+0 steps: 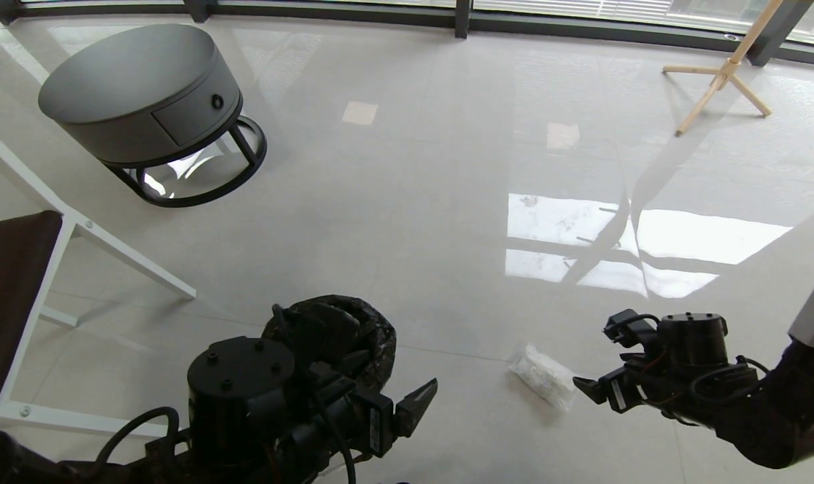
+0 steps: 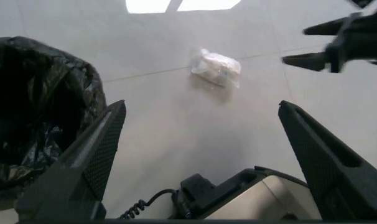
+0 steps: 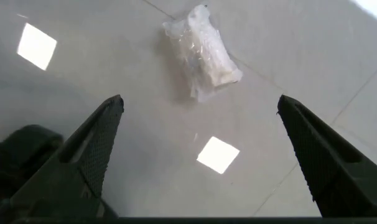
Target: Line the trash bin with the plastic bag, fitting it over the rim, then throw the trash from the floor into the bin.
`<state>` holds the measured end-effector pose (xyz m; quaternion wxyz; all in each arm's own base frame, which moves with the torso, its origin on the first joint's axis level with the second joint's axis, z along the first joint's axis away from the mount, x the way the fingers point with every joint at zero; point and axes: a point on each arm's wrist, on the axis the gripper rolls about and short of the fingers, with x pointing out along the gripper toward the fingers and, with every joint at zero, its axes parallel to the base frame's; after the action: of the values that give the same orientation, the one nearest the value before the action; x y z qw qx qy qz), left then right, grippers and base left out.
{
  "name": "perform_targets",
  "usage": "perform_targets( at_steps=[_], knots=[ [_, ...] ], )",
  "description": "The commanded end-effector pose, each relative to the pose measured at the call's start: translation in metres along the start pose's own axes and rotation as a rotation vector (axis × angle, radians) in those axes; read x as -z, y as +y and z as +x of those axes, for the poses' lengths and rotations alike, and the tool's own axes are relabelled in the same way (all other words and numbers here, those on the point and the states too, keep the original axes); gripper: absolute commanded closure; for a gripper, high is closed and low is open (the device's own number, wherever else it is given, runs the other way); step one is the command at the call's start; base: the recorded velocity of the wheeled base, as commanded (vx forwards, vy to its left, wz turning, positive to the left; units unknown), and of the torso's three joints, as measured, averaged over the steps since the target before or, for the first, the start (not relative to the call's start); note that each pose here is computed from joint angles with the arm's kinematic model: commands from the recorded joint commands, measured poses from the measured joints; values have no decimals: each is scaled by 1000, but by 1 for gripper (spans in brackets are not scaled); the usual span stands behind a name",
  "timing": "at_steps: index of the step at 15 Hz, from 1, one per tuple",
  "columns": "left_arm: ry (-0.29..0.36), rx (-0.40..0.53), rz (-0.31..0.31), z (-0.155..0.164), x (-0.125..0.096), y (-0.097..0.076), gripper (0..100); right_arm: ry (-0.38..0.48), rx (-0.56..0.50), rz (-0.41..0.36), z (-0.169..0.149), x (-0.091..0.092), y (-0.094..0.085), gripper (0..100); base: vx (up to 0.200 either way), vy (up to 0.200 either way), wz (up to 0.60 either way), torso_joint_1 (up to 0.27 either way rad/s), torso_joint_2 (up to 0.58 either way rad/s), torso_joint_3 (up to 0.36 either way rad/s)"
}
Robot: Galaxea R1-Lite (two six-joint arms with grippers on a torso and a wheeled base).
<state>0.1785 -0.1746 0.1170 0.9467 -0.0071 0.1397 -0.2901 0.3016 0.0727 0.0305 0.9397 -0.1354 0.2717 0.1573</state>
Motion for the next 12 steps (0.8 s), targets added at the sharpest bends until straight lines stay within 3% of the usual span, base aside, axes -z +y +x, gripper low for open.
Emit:
perform_targets(
  at_steps=[1, 4, 7, 10, 12],
  knots=[
    [2, 16, 2, 0, 0, 0, 0, 37, 3, -58, 33, 8, 1, 0, 0, 0, 0, 0, 0, 0],
    [38, 21, 16, 9, 8, 0, 0, 43, 1, -105, 47, 10, 2, 0, 0, 0, 0, 0, 0, 0],
    [103, -14, 68, 25, 23, 7, 0, 15, 14, -115, 57, 4, -3, 0, 0, 0, 0, 0, 0, 0],
    [111, -13, 90, 23, 26, 11, 0, -19, 19, -138, 60, -7, -3, 0, 0, 0, 0, 0, 0, 0],
    [146, 0, 97, 19, 37, 13, 0, 11, 5, -150, 58, -1, 5, 0, 0, 0, 0, 0, 0, 0]
  ],
)
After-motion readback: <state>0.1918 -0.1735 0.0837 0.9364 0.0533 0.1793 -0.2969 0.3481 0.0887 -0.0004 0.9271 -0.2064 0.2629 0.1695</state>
